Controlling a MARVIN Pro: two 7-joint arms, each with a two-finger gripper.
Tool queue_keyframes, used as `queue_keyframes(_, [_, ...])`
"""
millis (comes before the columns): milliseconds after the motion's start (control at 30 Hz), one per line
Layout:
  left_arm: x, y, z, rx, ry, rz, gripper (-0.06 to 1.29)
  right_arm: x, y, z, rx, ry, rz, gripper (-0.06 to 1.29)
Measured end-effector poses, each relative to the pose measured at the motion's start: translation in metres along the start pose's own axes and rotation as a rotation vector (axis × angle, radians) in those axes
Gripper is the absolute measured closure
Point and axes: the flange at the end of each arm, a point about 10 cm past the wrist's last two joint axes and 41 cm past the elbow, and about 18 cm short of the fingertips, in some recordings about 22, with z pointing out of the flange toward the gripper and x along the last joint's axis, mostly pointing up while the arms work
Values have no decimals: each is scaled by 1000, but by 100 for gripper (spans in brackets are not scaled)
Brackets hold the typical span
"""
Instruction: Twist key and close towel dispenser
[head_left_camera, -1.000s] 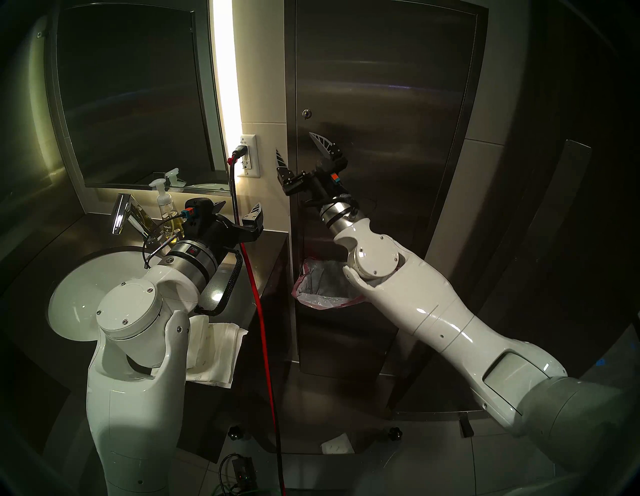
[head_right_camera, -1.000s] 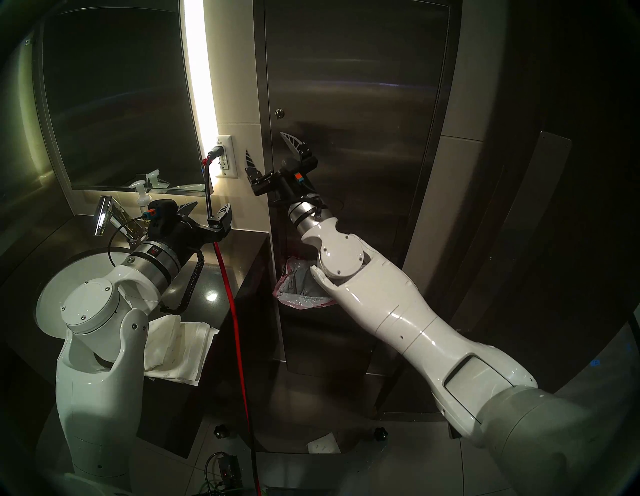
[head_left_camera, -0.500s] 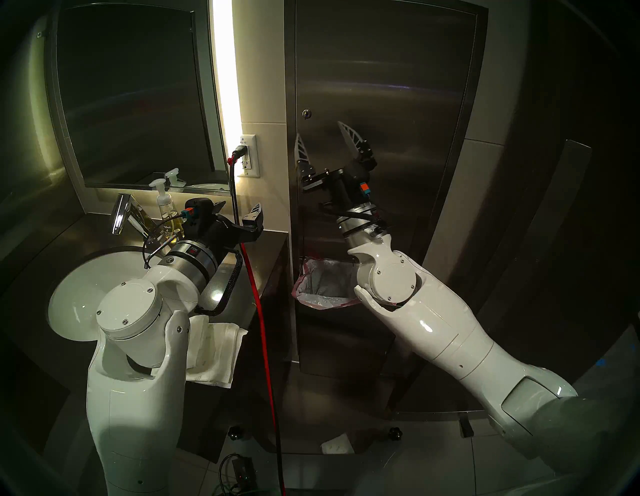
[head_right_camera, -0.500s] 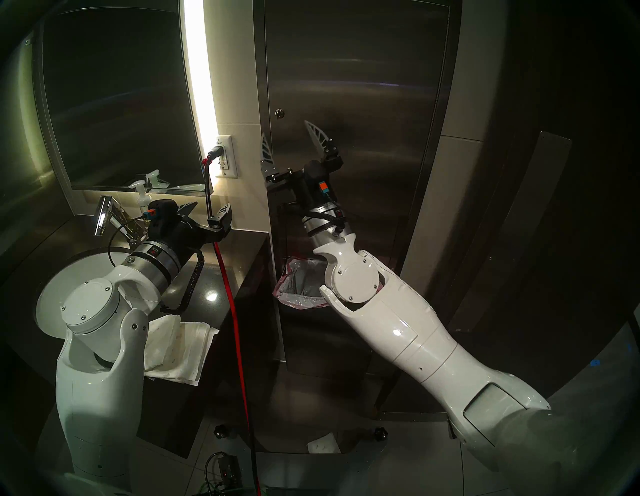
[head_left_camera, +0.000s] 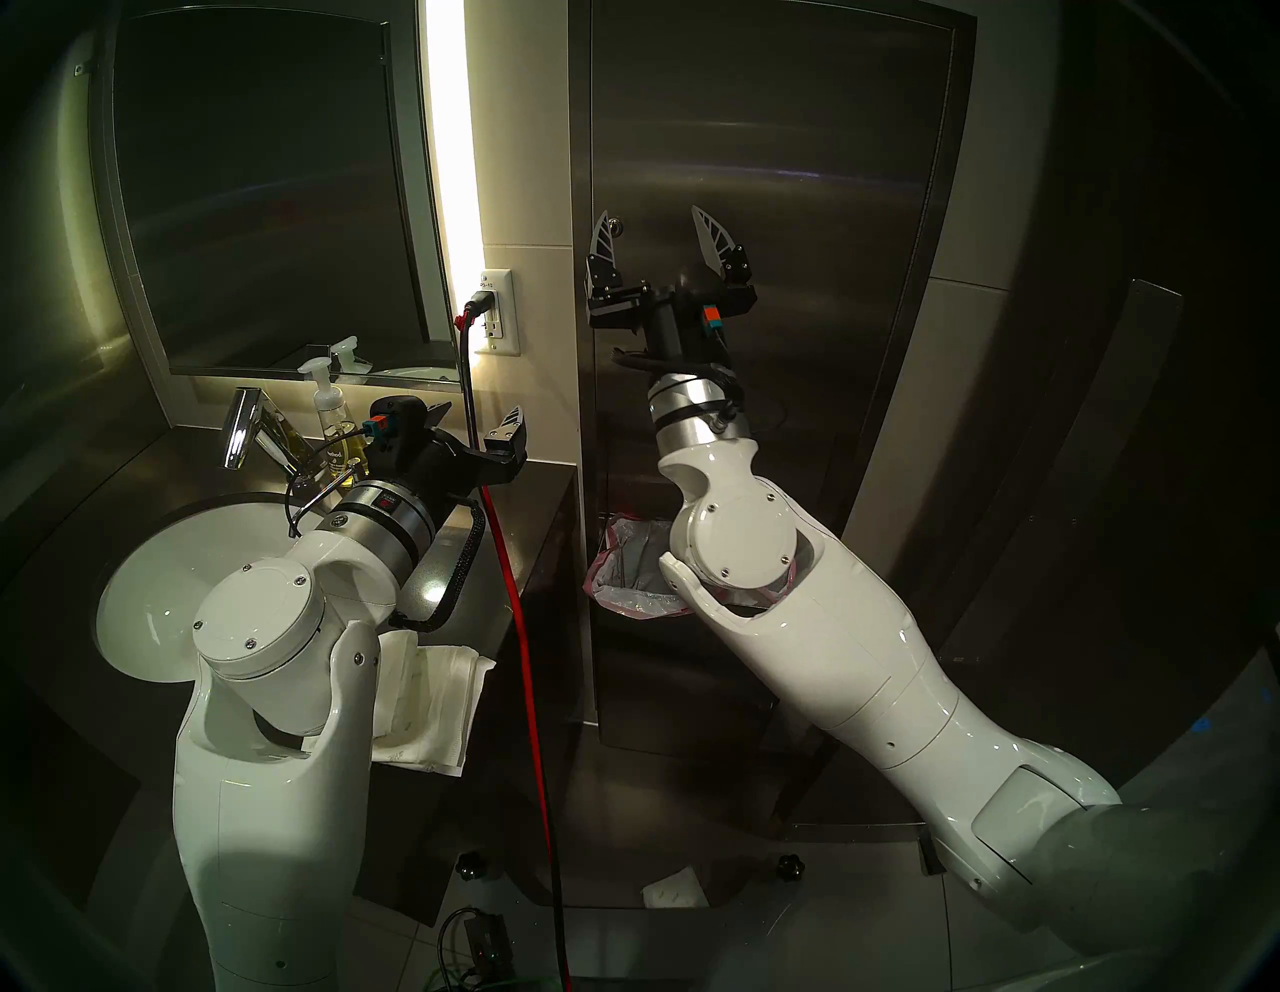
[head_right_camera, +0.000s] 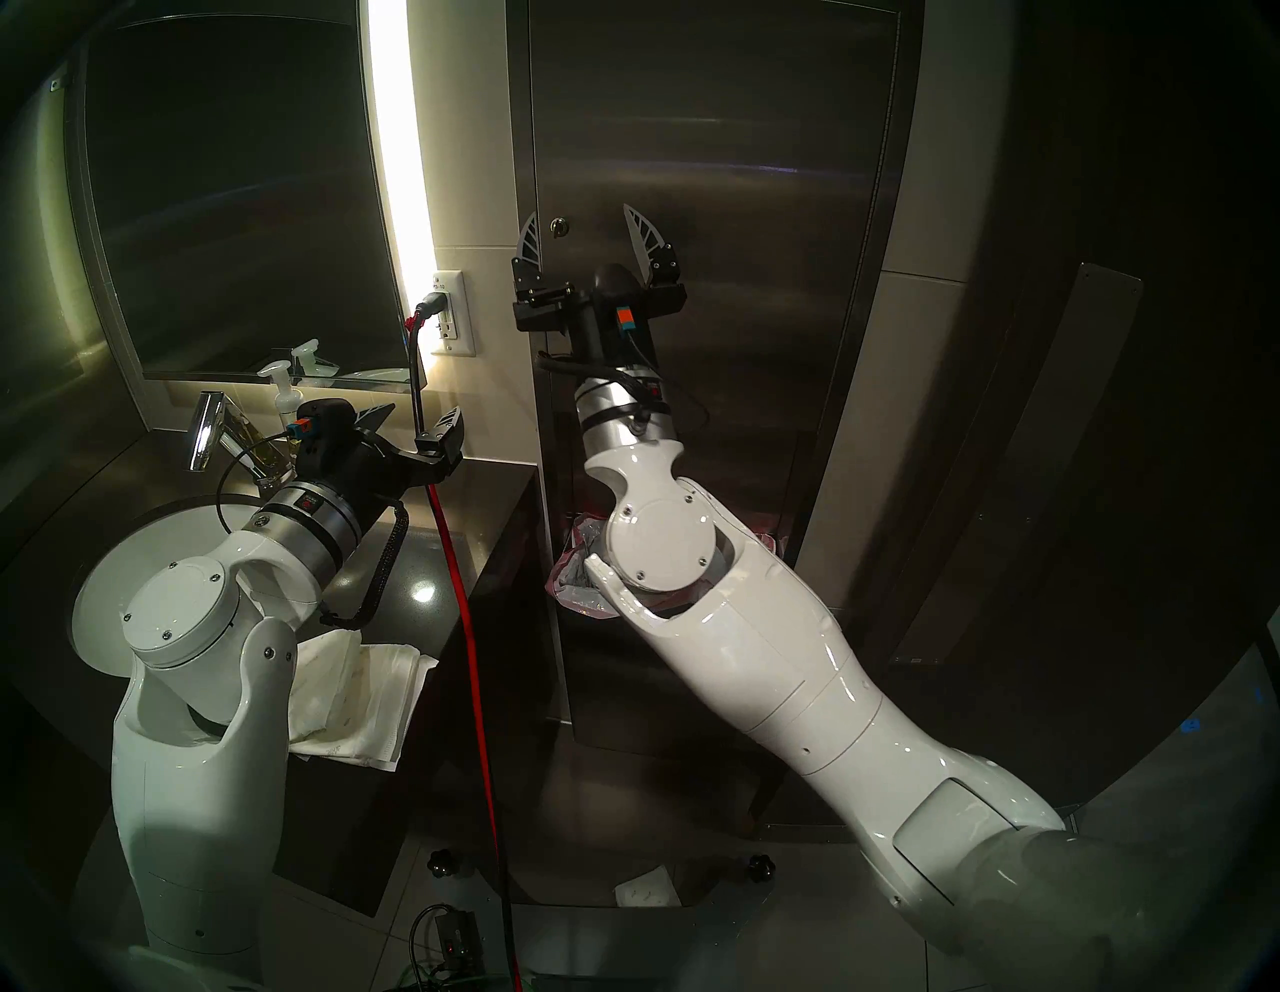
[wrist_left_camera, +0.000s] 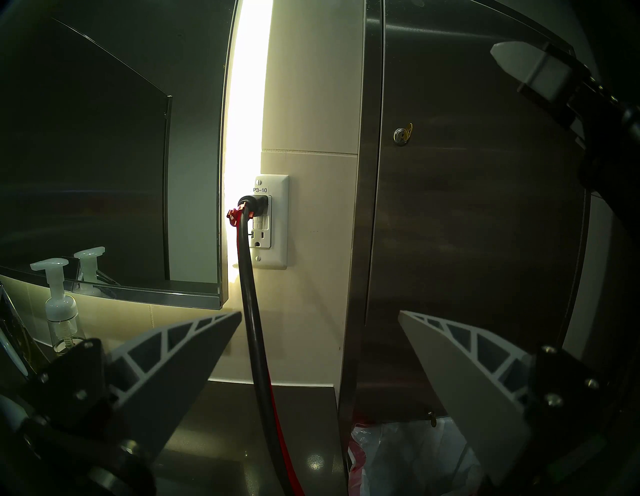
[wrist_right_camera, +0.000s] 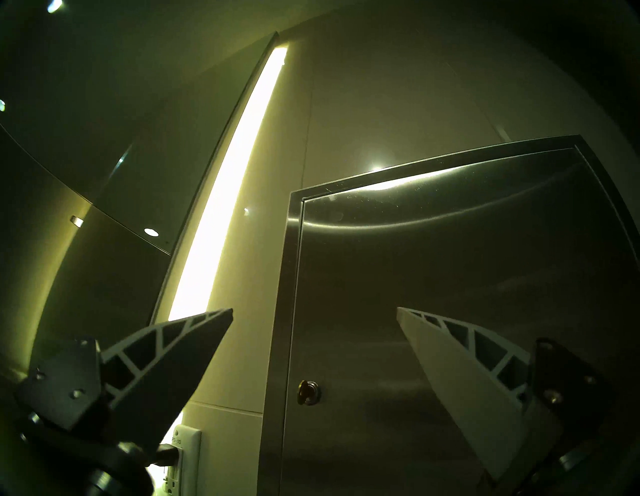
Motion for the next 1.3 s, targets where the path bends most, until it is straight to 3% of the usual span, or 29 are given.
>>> queue_keyframes(333, [0,0,0,0,0,0,0,-16,-14,21,-55,-137,-81,0])
queue_keyframes(700, [0,0,0,0,0,0,0,-19,-20,42,-62,-166,-108,0])
queue_keyframes(1000, [0,0,0,0,0,0,0,-37,-23,48,-74,-225,-97,1])
queue_keyframes(1167, [0,0,0,0,0,0,0,-49,-26,49,-82,-245,-82,67])
queue_keyframes(1200, [0,0,0,0,0,0,0,-50,-26,49,-82,-246,-81,73])
queue_keyframes(1233, [0,0,0,0,0,0,0,-52,-26,49,-83,-248,-78,90])
queue_keyframes(1300, [0,0,0,0,0,0,0,-54,-28,50,-83,-247,-77,98])
